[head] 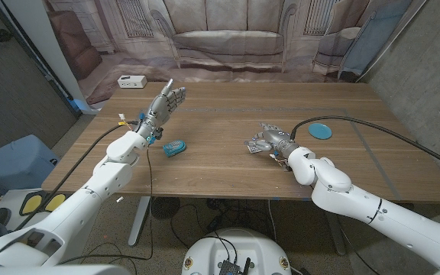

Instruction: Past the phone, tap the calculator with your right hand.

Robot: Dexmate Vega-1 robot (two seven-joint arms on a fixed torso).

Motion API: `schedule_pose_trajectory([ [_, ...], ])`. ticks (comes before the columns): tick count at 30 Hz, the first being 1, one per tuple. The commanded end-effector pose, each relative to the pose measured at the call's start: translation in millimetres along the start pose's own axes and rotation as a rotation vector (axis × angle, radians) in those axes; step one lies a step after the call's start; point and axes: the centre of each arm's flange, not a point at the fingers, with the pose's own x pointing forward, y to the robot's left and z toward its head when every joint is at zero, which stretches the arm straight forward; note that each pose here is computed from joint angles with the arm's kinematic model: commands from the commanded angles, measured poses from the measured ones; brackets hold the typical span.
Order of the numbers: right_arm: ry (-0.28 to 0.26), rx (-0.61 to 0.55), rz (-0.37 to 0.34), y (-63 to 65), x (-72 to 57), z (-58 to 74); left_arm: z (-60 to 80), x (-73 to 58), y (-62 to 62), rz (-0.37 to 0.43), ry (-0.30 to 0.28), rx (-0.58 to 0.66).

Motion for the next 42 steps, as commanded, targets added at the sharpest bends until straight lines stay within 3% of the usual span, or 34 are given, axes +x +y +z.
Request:
schedule_pose_trajectory([
  [1, 0.038, -0.005, 0.013, 3.9, 2.8, -2.7, -1.7, -0.4, 3.0, 0.011, 0.009, -0.008],
  [26, 0.046, -0.02, 0.023, 11.1, 4.2, -0.6, -5.6, -0.1, 5.3, 0.016, 0.018, -0.015],
  [42, 0.054, 0.012, 0.042, 13.9, 5.0, -6.9, -4.4, 1.0, 3.9, 0.007, 0.013, -0.013],
])
